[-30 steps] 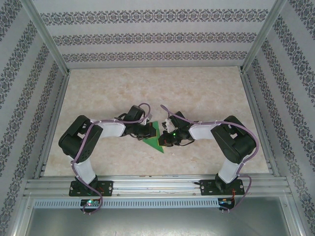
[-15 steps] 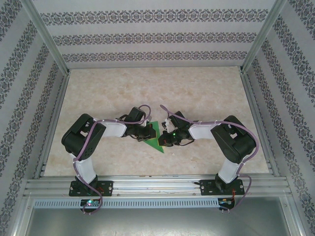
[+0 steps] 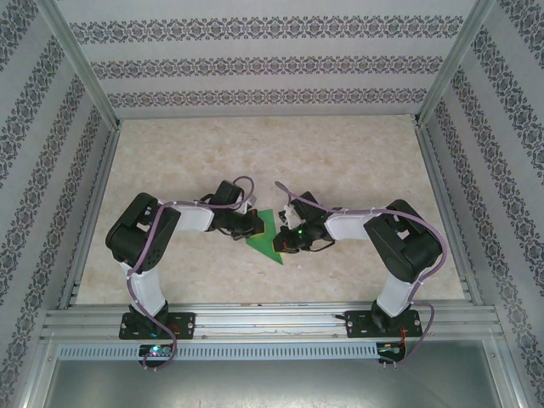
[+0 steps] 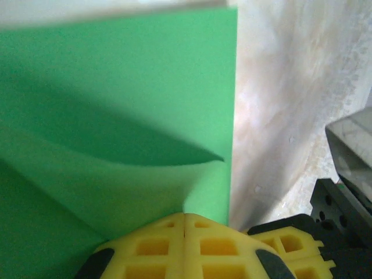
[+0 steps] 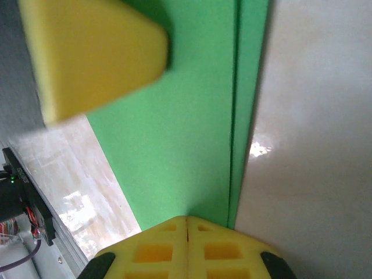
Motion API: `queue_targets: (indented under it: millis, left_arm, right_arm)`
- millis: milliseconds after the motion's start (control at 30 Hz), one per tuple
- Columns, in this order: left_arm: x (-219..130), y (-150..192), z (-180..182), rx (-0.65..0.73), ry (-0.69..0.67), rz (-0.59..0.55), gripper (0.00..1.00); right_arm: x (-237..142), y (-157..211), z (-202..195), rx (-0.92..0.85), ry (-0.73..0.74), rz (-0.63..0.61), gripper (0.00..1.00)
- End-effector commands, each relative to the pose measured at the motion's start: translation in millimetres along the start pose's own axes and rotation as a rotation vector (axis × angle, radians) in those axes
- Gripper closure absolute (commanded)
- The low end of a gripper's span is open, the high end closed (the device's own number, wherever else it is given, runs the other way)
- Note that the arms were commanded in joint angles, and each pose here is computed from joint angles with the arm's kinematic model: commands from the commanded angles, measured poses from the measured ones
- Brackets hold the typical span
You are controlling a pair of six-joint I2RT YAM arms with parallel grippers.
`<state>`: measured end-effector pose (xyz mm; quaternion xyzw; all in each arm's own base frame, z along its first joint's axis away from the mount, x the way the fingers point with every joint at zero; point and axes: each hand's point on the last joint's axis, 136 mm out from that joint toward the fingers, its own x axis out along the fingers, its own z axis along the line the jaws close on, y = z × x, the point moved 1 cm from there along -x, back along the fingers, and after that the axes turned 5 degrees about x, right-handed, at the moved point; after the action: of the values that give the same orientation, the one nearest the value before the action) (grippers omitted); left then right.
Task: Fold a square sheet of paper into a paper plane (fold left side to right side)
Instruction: Fourth fold the wing at the center of the table.
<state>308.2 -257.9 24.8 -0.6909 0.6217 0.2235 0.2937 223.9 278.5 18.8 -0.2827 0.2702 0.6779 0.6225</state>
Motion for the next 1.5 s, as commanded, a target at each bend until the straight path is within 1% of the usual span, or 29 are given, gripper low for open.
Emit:
queue_targets:
  millis: [0, 267, 400, 567, 633, 733, 900, 1000, 1133, 1267, 1400, 1467]
  left_arm:
    - [-10, -26, 50, -0.03, -0.151, -0.079, 0.98]
    - [-28, -61, 68, -0.028, -0.179, -0.137, 0.98]
    - [-37, -73, 74, -0.015, -0.21, -0.148, 0.98]
    - [-46, -86, 74, -0.002, -0.209, -0.162, 0.98]
    - [-53, -89, 65, 0.022, -0.2, -0.18, 0.99]
    - [-67, -85, 42, 0.063, -0.161, -0.224, 1.0]
    - [-78, -58, 3, 0.133, -0.104, -0.216, 0.99]
    - [-66, -35, -16, 0.15, -0.063, -0.175, 0.99]
    - [-37, -11, -33, 0.163, -0.017, -0.09, 0.99]
    - [-13, -7, -28, 0.147, -0.02, -0.044, 0.99]
    - [0, -6, -21, 0.128, -0.022, -0.019, 0.99]
    - [3, -5, -12, 0.114, -0.058, -0.01, 0.99]
  right_arm:
    - [7, 41, -75, 0.133, 0.285, 0.1, 1.0]
    - [8, 42, -73, 0.135, 0.283, 0.101, 1.0]
    - [9, 42, -72, 0.133, 0.28, 0.1, 1.0]
    - [10, 40, -67, 0.132, 0.26, 0.097, 1.0]
    - [10, 37, -64, 0.13, 0.243, 0.087, 1.0]
    - [11, 33, -59, 0.132, 0.224, 0.073, 1.0]
    - [10, 27, -56, 0.129, 0.214, 0.051, 1.0]
    - [11, 26, -58, 0.132, 0.219, 0.048, 1.0]
    - [11, 26, -60, 0.138, 0.225, 0.049, 1.0]
    - [11, 27, -60, 0.138, 0.226, 0.051, 1.0]
    - [11, 27, -58, 0.133, 0.217, 0.053, 1.0]
    - [10, 26, -54, 0.127, 0.205, 0.047, 1.0]
